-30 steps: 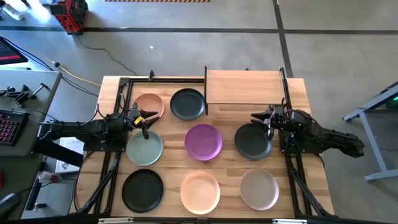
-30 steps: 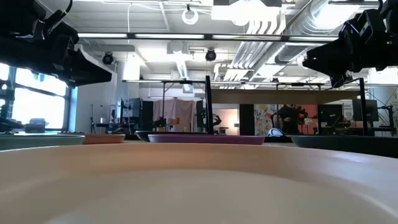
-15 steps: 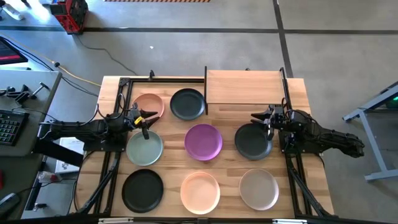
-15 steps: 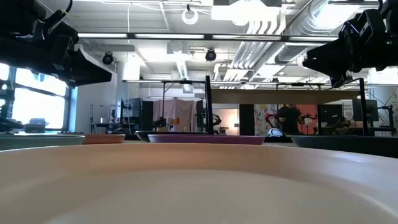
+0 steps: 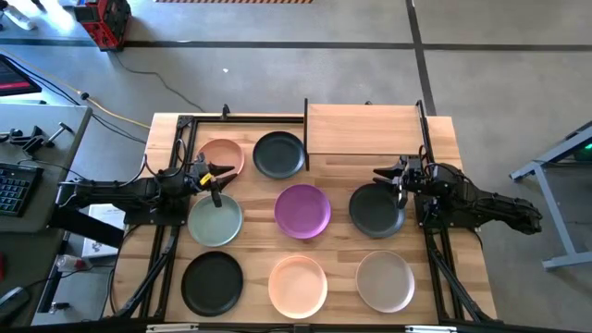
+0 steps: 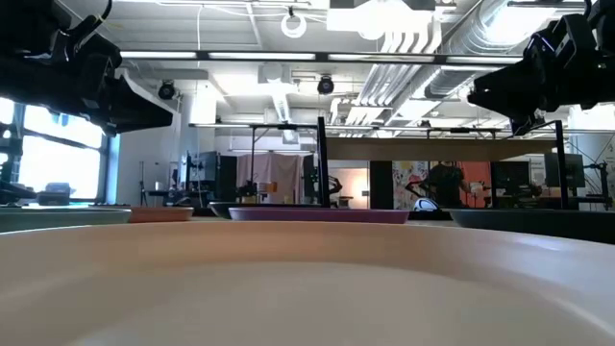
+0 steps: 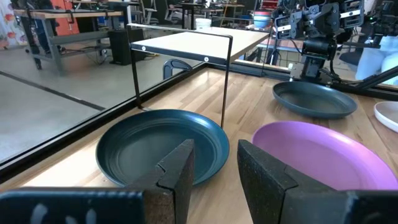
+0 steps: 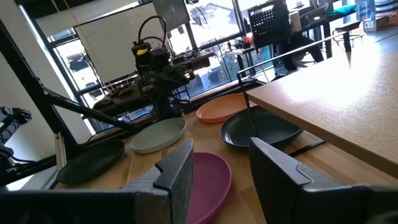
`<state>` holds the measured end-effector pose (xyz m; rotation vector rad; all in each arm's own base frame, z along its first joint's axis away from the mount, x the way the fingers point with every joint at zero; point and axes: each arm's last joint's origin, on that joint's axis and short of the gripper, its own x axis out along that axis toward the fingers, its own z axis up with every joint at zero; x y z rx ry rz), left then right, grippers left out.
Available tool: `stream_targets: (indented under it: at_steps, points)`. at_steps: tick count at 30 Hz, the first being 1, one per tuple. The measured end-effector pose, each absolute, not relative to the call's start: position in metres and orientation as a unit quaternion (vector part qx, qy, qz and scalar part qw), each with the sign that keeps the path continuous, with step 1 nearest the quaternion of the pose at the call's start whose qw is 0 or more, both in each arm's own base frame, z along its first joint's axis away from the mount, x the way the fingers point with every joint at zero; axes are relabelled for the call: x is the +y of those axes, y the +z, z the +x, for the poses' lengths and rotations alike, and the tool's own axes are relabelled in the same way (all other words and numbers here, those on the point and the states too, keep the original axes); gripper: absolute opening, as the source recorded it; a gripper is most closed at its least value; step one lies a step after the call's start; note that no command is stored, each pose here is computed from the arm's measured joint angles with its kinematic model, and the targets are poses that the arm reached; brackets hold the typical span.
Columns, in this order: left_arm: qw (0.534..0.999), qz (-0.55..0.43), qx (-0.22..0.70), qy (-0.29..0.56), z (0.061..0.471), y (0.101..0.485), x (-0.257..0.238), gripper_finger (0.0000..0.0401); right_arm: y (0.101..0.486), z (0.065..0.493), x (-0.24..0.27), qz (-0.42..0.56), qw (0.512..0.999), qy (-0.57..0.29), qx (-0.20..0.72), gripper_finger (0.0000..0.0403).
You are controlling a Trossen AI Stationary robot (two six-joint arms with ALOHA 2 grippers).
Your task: Place and stack plates onto a shelf
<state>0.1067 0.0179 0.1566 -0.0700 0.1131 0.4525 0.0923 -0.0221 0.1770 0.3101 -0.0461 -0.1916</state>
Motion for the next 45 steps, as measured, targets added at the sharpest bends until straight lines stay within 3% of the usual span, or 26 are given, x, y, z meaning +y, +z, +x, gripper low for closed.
stream_targets:
  at_steps: [14, 23, 39, 45]
  points:
    - [0.972, -0.045, 0.053, 0.225, 0.1067, 0.1566, 0.0179, 0.0113, 0.1770, 0.0923, -0.0221, 0.154, 0.983, -0.095, -0.023, 0.0140]
    - [0.958, -0.165, 0.019, 0.233, 0.1068, 0.1578, 0.0182, 0.0113, 0.1770, 0.0923, -0.0221, 0.154, 0.983, -0.095, -0.023, 0.0140]
    - [0.956, -0.167, 0.015, 0.240, 0.1066, 0.1582, 0.0186, 0.0113, 0.1770, 0.0923, -0.0221, 0.154, 0.983, -0.095, -0.023, 0.0140]
    - [0.952, -0.195, -0.034, 0.235, 0.1071, 0.1664, 0.0188, 0.0113, 0.1770, 0.0923, -0.0221, 0.154, 0.983, -0.095, -0.023, 0.0140]
